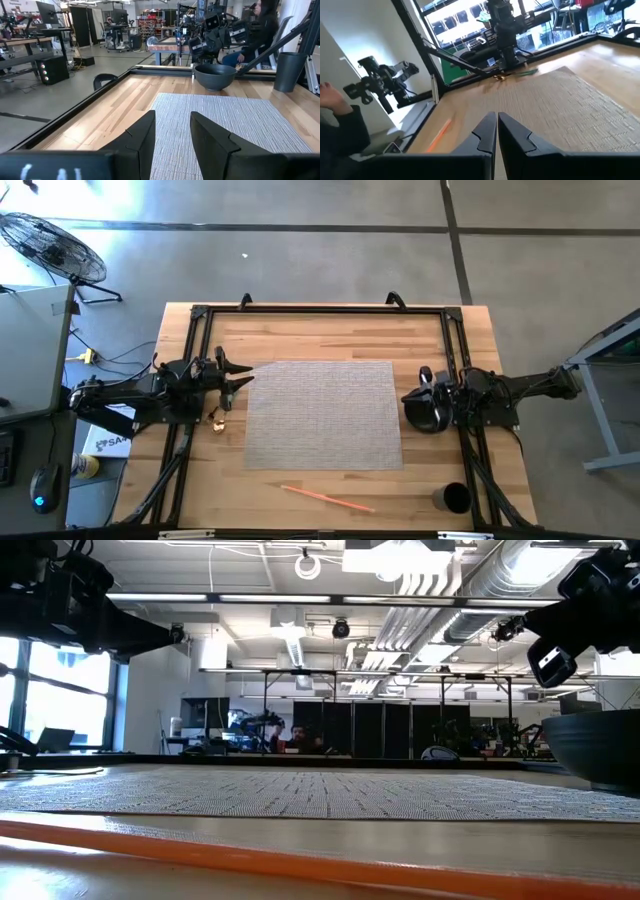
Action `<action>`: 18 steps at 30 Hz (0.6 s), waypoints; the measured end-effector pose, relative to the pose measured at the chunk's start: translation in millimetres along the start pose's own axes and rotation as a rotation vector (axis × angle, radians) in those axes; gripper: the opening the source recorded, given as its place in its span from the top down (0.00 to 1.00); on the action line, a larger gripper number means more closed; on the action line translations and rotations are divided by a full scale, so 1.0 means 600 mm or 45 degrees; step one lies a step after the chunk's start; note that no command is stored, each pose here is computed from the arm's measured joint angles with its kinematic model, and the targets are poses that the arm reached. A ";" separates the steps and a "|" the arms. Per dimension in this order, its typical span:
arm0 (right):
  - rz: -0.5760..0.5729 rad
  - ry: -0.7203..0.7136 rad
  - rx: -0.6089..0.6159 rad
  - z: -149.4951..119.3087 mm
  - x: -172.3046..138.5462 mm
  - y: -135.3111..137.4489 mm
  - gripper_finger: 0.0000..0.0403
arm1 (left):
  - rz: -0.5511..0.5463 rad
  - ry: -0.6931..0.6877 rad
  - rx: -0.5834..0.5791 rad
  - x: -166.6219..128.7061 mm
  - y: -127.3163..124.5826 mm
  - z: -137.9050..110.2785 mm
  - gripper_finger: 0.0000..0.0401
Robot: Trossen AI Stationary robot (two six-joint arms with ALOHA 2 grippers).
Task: Pick & Place Utensil
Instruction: Put the black bowl on the gray mat
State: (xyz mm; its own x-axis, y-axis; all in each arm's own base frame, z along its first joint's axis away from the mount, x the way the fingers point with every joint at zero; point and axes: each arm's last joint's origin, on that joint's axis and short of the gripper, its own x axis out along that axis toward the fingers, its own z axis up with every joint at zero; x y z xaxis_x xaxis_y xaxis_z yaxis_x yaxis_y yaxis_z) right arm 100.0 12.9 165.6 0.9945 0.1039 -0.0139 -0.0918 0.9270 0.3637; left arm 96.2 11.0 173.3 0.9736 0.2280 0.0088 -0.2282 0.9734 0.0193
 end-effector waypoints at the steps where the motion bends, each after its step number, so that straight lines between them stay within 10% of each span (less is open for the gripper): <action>1: 0.000 0.000 -0.018 0.000 0.000 0.000 0.97 | 0.000 0.000 0.000 0.000 0.000 0.000 0.70; 18: -0.110 -0.134 -0.147 0.013 -0.001 -0.001 0.97 | 0.000 0.000 0.000 0.000 0.000 0.000 0.70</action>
State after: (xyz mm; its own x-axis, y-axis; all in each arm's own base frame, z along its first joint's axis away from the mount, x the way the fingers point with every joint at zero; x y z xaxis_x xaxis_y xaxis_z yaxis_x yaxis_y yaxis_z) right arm 100.0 9.6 172.7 0.9982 -0.0103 0.0596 -0.0053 0.9667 0.2558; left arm 96.2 11.0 173.3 0.9736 0.2281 0.0088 -0.2283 0.9734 0.0192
